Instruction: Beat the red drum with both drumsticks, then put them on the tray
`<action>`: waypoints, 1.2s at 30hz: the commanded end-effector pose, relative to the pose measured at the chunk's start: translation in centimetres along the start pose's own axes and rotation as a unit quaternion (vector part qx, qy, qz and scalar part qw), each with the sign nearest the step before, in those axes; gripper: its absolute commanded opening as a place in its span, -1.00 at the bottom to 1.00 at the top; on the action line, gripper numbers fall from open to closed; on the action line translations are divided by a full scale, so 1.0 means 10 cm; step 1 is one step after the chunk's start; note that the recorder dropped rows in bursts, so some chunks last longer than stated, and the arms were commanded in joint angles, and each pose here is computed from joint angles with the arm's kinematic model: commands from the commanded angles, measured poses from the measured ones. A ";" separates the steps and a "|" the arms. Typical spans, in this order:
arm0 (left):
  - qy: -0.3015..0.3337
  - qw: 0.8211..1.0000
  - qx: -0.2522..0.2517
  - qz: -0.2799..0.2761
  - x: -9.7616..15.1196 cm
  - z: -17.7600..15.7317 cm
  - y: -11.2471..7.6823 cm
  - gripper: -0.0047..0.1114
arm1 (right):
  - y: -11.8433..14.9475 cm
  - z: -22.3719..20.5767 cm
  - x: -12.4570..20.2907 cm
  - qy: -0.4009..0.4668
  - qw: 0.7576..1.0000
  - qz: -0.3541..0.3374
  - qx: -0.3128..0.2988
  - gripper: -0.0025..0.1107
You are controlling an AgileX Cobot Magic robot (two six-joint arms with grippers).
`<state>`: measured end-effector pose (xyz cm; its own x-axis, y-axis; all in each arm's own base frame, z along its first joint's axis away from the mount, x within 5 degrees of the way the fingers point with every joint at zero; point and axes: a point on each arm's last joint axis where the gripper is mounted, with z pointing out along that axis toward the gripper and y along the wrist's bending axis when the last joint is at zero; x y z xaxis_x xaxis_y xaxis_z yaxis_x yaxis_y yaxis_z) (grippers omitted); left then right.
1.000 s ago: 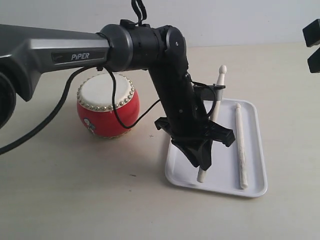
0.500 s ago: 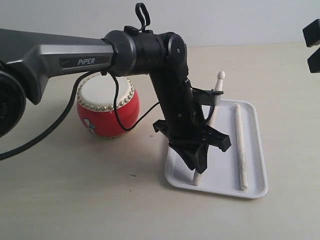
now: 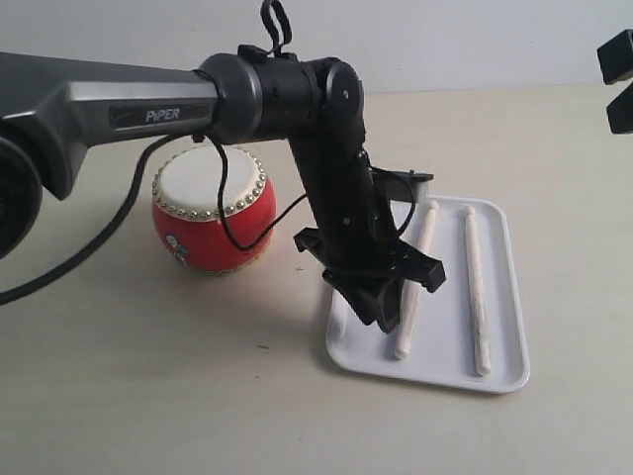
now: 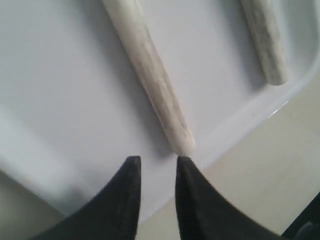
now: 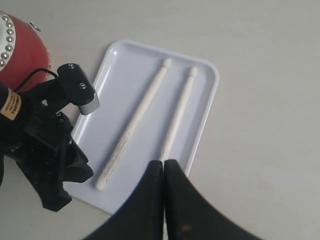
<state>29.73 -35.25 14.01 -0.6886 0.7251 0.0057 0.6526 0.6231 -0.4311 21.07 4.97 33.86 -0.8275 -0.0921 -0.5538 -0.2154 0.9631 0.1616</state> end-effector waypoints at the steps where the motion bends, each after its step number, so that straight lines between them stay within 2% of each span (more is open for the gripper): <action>1: -0.071 0.996 -0.029 0.049 0.11 -0.71 -0.24 -0.92 | 0.02 -0.22 -0.03 -0.084 0.996 -0.018 0.004 -0.96; 5: -0.110 0.990 -0.036 0.084 0.47 -1.18 -0.48 -0.92 | 0.01 -0.31 0.23 -0.142 0.989 -0.025 0.009 -0.96; 6: -0.143 0.985 -0.042 0.089 0.57 -1.28 -0.52 -0.92 | 0.00 -0.29 0.34 -0.153 0.988 -0.029 0.010 -0.96; 7: -0.208 0.971 -0.057 0.099 0.79 -1.41 -0.57 -0.92 | -0.03 -0.22 0.54 -0.174 0.984 -0.041 0.018 -0.96; 10: -0.321 0.935 -0.092 0.118 1.22 -1.60 -0.60 -0.92 | -0.09 -0.06 0.87 -0.190 0.980 -0.049 0.028 -0.96; 11: -0.398 0.902 -0.116 0.123 1.58 -1.67 -0.59 -0.92 | -0.11 -0.01 1.02 -0.204 0.977 -0.048 0.031 -0.96; 12: -0.435 0.883 -0.126 0.121 1.72 -1.70 -0.58 -0.92 | -0.11 -0.02 1.07 -0.212 0.976 -0.045 0.029 -0.96; 13: -0.493 0.850 -0.142 0.119 2.10 -1.71 -0.54 -0.92 | -0.11 -0.04 1.13 -0.229 0.972 -0.043 0.028 -0.96; 14: -0.516 0.835 -0.147 0.123 2.26 -1.73 -0.54 -0.92 | -0.11 -0.06 1.13 -0.236 0.970 -0.044 0.028 -0.96; 15: -0.553 0.808 -0.160 0.128 2.53 -1.71 -0.51 -0.92 | -0.10 -0.08 1.14 -0.241 0.969 -0.045 0.028 -0.96; 16: -0.560 0.802 -0.163 0.129 2.62 -1.69 -0.49 -0.92 | -0.10 -0.08 1.15 -0.240 0.969 -0.045 0.027 -0.96; 17: -0.574 0.785 -0.178 0.149 2.80 -1.70 -0.50 -0.92 | -0.10 -0.07 1.16 -0.232 0.971 -0.045 0.026 -0.96; 20: -0.587 0.770 -0.182 0.171 3.08 -1.75 -0.54 -0.92 | -0.10 -0.07 1.16 -0.231 0.972 -0.044 0.025 -0.96; 25: -0.607 0.753 -0.178 0.178 3.23 -1.83 -0.59 -0.92 | -0.10 -0.07 1.16 -0.231 0.972 -0.044 0.025 -0.96; 33: -0.607 0.754 -0.179 0.179 3.23 -1.83 -0.59 -0.92 | -0.10 -0.07 1.16 -0.231 0.972 -0.043 0.025 -0.96; 36: -0.603 0.759 -0.171 0.173 3.24 -1.81 -0.59 -0.92 | -0.10 -0.07 1.16 -0.231 0.972 -0.043 0.025 -0.96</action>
<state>9.44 -10.26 33.28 -0.0932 0.1974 -0.9759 0.7613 0.6459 0.0579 11.40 2.79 27.88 -0.4912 -0.0653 -0.8686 -0.2401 0.9687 0.0630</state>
